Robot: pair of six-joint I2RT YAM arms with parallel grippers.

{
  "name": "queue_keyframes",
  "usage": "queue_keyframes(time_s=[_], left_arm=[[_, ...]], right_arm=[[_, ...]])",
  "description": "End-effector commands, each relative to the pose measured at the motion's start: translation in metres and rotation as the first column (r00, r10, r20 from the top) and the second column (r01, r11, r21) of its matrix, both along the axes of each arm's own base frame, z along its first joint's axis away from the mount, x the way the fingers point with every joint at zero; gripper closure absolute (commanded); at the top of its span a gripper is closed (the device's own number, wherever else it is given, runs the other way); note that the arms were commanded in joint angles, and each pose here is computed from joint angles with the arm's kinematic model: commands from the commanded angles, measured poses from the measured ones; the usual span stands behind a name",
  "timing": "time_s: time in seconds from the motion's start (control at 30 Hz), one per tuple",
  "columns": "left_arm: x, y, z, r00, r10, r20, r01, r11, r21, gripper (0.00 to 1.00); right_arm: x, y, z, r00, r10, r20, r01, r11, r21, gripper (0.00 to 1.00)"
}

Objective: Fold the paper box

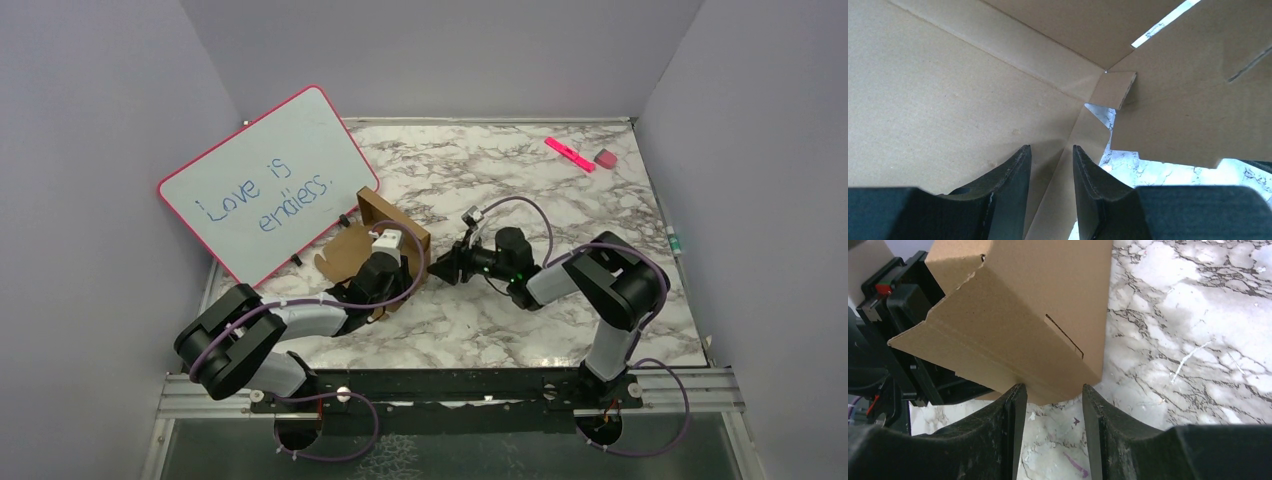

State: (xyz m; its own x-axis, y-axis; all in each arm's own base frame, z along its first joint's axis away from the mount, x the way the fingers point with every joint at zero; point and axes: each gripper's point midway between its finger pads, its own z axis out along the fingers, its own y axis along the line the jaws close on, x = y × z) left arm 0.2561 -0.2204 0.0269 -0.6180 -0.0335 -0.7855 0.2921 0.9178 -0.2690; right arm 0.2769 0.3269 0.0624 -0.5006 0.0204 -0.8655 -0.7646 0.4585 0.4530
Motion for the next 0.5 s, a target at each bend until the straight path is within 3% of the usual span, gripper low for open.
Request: queue_keyframes(time_s=[0.0,0.47], left_arm=[[-0.019,-0.002,-0.020,0.996,-0.051,-0.075,0.053,0.998,0.016,0.63],[-0.026,-0.015,-0.015,0.993,-0.095,-0.074,0.094,0.995,-0.026,0.64]], right_arm=[[0.004,0.014,0.014,0.998,0.023,0.061,-0.026,0.999,0.041,0.51],[0.023,0.021,0.015,0.995,-0.049,0.090,0.045,0.998,0.047,0.50]])
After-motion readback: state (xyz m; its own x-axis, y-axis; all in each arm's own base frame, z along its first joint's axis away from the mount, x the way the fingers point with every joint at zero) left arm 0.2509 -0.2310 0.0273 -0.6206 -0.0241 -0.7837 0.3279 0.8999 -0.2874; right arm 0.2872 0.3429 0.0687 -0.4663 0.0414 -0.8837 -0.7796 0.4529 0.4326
